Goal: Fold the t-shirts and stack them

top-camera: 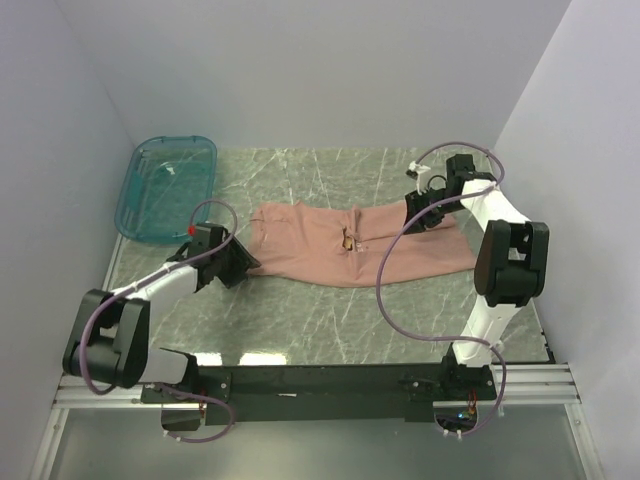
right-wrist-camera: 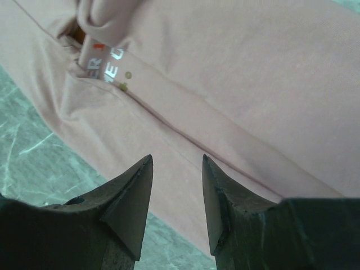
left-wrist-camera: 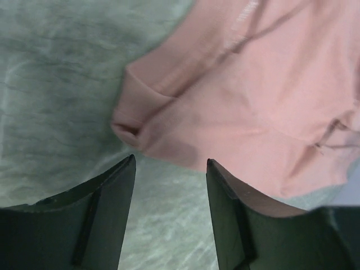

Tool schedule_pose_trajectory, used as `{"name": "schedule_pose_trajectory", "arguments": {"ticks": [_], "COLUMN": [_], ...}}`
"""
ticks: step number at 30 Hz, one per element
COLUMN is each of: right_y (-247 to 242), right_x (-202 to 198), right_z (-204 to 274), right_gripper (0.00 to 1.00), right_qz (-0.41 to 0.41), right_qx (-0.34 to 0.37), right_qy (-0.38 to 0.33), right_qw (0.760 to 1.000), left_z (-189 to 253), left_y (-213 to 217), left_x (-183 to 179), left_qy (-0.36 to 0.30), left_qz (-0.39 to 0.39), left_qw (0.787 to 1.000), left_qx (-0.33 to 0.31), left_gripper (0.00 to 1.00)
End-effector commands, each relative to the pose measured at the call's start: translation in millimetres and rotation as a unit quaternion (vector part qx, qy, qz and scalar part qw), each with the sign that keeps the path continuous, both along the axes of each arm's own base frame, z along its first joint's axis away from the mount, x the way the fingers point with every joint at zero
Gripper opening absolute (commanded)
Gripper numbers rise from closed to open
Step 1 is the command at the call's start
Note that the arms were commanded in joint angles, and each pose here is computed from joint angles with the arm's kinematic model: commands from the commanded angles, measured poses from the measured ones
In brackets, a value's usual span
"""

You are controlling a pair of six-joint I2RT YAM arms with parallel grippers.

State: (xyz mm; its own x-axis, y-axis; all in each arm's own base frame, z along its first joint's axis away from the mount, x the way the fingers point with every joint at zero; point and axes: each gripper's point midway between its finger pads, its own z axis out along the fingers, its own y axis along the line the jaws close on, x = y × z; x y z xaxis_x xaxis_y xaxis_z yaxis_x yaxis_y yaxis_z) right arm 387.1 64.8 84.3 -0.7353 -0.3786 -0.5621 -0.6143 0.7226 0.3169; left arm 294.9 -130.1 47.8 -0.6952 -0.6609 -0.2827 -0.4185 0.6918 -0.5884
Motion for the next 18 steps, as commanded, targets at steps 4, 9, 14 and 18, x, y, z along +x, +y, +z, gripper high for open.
{"name": "schedule_pose_trajectory", "arguments": {"ticks": [4, 9, 14, 18], "right_y": [8.7, 10.4, 14.5, 15.0], "right_x": [-5.0, -11.8, -18.7, -29.6], "right_z": [32.5, 42.4, 43.1, 32.5], "right_gripper": [0.47, 0.47, 0.47, 0.47], "right_qz": [0.017, 0.021, 0.037, 0.065], "right_qx": [0.024, 0.027, 0.013, -0.022], "right_qy": [-0.04, -0.054, -0.058, -0.056], "right_qw": [0.999, 0.998, 0.998, 0.996], "left_z": [-14.9, -21.3, -14.6, -2.0], "left_y": [8.2, 14.1, 35.2, 43.2], "left_x": [25.0, 38.5, 74.2, 109.8], "left_qy": [0.016, 0.022, 0.014, 0.003], "left_qz": [0.032, 0.033, 0.058, 0.05], "left_qw": [0.999, 0.997, 0.995, 0.995], "left_qx": [0.034, 0.06, 0.076, 0.092], "left_gripper": [0.5, 0.35, 0.24, 0.22]}}
